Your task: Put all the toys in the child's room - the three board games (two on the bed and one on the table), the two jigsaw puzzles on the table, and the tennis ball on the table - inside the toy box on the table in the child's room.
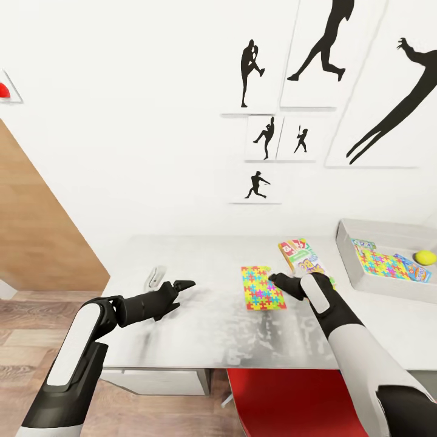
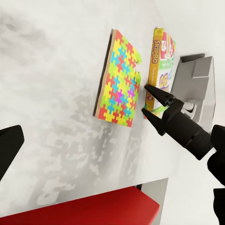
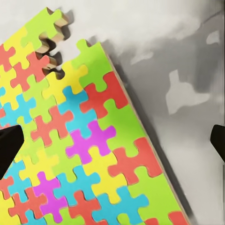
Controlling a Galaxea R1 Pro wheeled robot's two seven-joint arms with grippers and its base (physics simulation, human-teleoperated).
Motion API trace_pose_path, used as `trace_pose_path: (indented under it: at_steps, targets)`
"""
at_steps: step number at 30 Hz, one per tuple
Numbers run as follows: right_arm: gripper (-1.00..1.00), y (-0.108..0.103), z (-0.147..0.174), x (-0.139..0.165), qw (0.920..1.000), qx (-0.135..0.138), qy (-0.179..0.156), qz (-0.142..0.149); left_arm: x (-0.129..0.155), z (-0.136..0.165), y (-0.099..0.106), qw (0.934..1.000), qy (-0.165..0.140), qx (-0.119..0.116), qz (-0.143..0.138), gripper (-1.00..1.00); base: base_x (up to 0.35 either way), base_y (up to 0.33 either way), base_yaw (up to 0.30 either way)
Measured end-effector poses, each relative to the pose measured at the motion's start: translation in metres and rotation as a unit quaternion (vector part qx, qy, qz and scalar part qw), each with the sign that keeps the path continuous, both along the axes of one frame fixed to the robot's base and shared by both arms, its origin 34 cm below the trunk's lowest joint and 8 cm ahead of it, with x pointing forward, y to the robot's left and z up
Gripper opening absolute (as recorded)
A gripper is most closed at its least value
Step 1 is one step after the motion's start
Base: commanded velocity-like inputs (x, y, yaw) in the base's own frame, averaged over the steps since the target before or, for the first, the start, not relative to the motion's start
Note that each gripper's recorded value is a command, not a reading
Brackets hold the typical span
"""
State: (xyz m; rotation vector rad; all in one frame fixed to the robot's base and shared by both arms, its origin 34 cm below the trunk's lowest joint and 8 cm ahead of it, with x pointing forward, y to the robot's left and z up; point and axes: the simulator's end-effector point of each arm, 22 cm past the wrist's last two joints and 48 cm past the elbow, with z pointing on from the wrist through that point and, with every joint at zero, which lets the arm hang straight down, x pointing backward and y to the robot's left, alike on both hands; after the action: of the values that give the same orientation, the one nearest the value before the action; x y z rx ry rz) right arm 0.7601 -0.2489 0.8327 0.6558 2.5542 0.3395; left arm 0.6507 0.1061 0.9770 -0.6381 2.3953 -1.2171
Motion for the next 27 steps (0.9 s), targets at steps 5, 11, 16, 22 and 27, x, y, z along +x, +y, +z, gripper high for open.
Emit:
trace_pose_path:
  at_steps: [5,11,16,22,27]
  targets:
    - [1.0,-0.0012,-0.0047,-0.0022,1.0,0.0,0.002,-0.005,0.0,0.0001,-0.0001,1.0,0.0,0.0,0.0,1.0,0.0,0.0,0.0]
    - [1.0,-0.0014,-0.0058,-0.0026,1.0,0.0,0.003,-0.006,0.0,0.0002,-0.0002,1.0,0.0,0.0,0.0,1.0,0.0,0.095,0.0]
    - [1.0,-0.0013,-0.0059,-0.0027,1.0,0.001,0.002,-0.006,0.0,0.0004,-0.0003,1.0,-0.001,-0.001,0.0,1.0,0.0,0.264,0.0]
    - [1.0,-0.0025,-0.0059,-0.0027,1.0,0.0,0.002,-0.006,0.0,0.0002,0.0001,1.0,0.0,0.0,0.0,1.0,0.0,0.263,0.0]
    - [1.0,-0.0041,-0.0058,-0.0026,1.0,-0.001,0.002,-0.007,0.0001,0.0001,0.0001,1.0,0.0,0.0,0.0,1.0,0.0,0.055,0.0]
